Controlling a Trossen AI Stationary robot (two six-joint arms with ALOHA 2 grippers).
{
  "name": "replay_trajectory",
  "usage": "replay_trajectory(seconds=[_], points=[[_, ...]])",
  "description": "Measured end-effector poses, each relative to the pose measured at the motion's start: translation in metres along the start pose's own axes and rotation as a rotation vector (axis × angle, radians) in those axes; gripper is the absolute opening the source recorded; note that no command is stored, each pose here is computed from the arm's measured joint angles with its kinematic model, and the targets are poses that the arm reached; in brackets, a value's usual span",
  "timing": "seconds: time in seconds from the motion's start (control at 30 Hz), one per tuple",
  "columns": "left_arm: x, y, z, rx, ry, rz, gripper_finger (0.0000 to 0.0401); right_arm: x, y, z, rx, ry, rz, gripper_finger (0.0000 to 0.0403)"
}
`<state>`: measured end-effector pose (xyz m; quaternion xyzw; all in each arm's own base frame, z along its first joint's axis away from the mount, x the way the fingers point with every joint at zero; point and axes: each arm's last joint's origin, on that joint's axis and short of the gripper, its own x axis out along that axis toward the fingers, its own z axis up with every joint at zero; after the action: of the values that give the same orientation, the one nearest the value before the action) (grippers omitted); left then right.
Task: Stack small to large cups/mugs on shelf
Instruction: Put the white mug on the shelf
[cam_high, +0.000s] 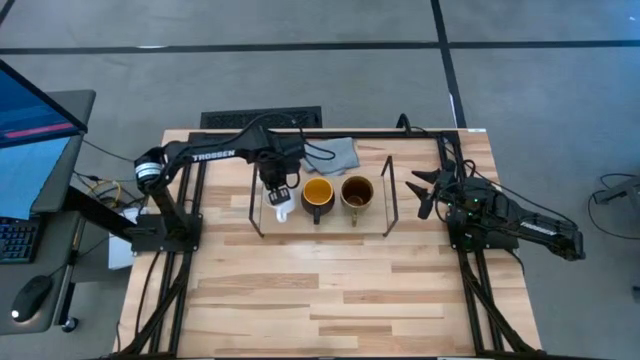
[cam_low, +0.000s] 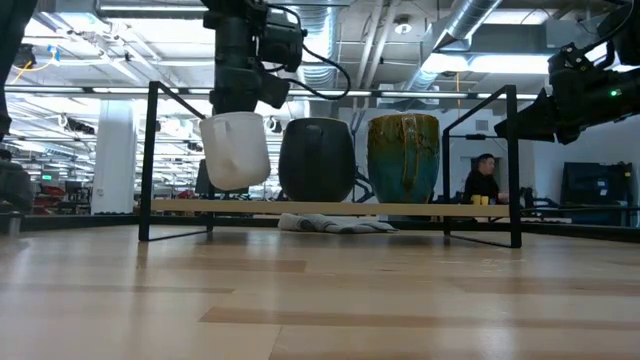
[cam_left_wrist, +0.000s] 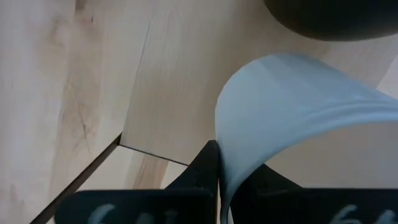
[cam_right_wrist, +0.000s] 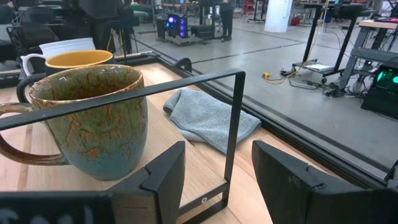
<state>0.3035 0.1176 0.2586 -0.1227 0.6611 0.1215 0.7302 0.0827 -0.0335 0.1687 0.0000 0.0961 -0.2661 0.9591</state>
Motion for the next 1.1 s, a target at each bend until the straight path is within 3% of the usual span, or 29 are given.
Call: replay_trajectory(seconds=[0.5, 1.1], points=[[0.0082, 0.0006, -0.0005, -0.013, 0.067, -0.009, 0.0, 0.0, 0.0001, -0.0001, 0.0, 0.001, 0.003, 0.021], [0.0084, 0.0005, 0.0008, -0.032, 0.054, -0.02, 0.0, 0.0, 0.0001, -0.0001, 0.0, 0.001, 0.006, 0.021]])
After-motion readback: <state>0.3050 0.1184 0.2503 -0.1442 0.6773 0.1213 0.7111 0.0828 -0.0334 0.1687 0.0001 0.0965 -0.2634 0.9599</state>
